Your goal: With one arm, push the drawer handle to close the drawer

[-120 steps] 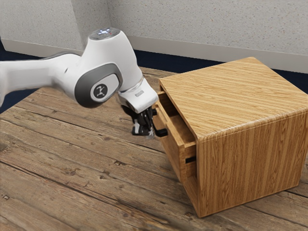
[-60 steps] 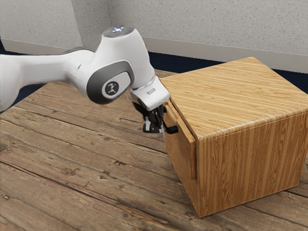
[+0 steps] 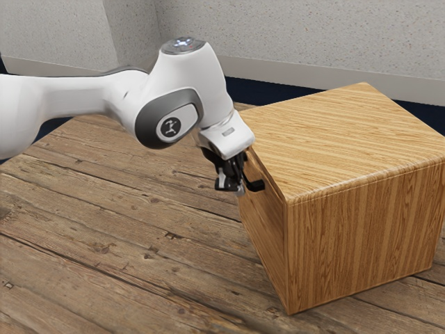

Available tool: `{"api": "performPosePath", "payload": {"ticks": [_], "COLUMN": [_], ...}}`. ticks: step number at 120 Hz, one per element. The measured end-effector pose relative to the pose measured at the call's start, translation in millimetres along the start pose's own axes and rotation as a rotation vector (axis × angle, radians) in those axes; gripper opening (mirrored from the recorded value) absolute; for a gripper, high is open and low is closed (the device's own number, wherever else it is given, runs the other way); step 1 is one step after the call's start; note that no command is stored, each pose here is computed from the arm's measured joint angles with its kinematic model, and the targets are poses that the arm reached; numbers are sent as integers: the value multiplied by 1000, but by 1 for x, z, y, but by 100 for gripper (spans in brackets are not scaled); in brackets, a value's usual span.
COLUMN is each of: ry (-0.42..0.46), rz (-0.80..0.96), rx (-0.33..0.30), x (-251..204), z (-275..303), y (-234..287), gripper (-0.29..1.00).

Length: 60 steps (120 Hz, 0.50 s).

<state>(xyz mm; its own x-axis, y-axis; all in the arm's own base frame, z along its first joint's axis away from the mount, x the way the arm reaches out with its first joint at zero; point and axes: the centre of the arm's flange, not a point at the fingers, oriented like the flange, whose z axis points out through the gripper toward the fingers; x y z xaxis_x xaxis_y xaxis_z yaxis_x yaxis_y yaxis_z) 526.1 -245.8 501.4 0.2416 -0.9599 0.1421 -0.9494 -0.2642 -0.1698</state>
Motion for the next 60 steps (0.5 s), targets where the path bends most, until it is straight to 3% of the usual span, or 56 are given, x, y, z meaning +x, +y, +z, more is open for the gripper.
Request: {"api": "performPosePath", "payload": {"ticks": [30, 44, 60], "ry": [-4, -80, -122], "rz": [-20, -76, -305], "rx": [0, 34, 6], "x": [-4, -34, -110], "z": [-1, -20, -48], "y": [-4, 18, 38], "gripper": [-8, -8, 18]}}
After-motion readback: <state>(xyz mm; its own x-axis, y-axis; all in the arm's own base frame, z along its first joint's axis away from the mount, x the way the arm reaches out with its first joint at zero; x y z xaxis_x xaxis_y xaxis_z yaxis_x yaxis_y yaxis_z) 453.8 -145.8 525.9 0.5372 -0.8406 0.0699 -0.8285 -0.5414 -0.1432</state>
